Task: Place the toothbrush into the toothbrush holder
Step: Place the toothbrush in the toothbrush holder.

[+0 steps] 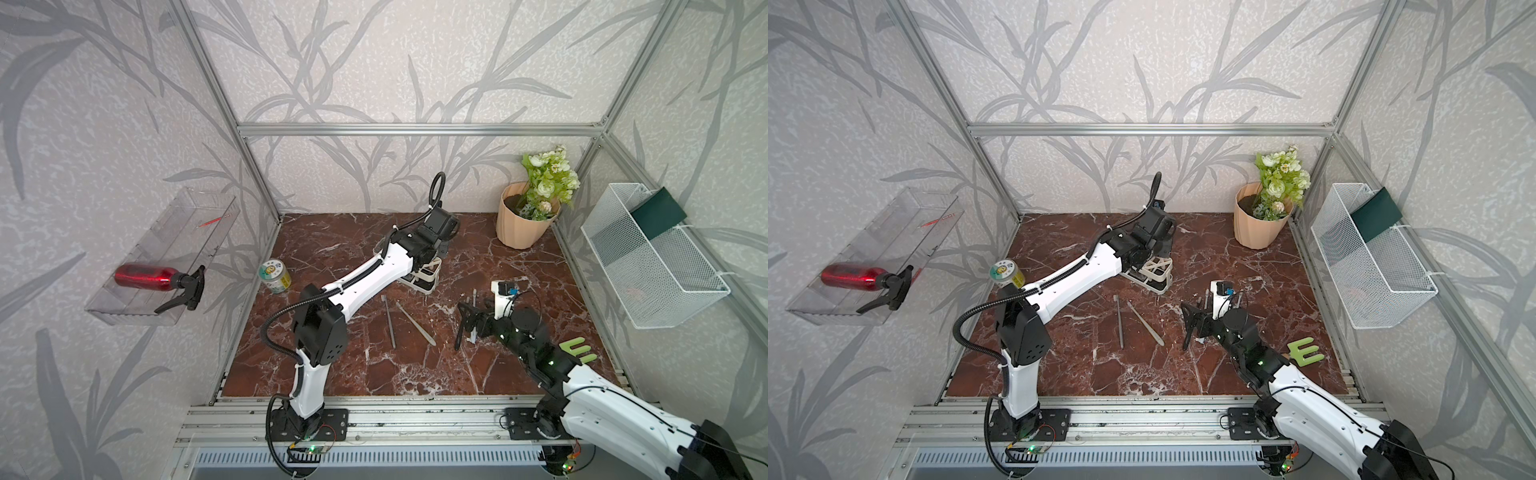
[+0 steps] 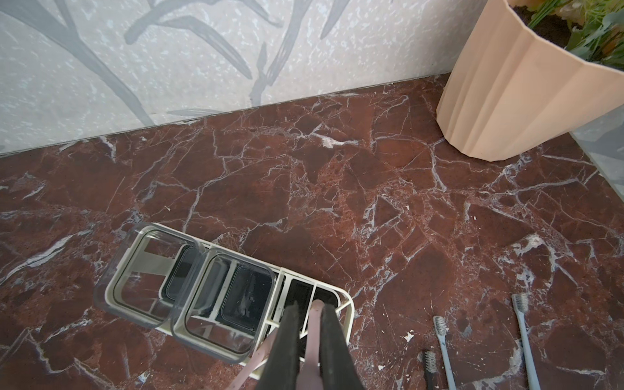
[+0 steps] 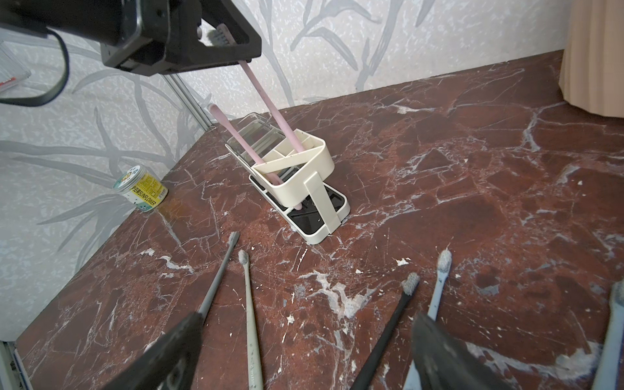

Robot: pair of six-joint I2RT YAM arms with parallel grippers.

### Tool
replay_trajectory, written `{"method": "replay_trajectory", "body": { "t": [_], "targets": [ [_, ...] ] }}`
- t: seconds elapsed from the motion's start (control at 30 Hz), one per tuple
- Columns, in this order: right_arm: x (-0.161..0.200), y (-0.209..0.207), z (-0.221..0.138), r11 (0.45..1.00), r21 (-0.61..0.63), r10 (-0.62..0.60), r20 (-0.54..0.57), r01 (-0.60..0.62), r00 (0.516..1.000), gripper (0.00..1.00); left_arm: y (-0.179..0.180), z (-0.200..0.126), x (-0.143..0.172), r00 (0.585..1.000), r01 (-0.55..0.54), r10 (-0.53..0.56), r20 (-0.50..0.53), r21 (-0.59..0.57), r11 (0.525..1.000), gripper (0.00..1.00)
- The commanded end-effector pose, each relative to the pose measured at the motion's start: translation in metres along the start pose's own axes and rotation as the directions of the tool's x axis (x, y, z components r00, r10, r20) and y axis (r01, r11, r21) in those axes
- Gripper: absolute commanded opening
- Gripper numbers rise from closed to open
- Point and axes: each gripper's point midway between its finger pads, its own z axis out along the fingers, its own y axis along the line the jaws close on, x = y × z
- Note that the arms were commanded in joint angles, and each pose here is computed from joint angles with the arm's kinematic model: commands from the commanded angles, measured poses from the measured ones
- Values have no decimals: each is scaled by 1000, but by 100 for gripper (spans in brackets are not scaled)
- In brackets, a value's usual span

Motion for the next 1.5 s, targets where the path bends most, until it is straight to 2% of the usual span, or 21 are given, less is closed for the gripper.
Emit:
{"method": "replay_trajectory", "body": {
  "t": [0.0,0.6,1.47],
  "targets": [
    [-8,6,0,1000,-22,5,22,-4,1000,96,1,9,2,999,39,-39,8,-3,999,0],
    [-9,7,1,1000,-29,6,21,-5,1000,96,0,37,31,997,60,-61,-57,-21,998,0],
    [-9,9,0,999,-39,4,21,-3,1000,96,4,48,40,995,67,-70,-70,-46,997,2]
  ]
}}
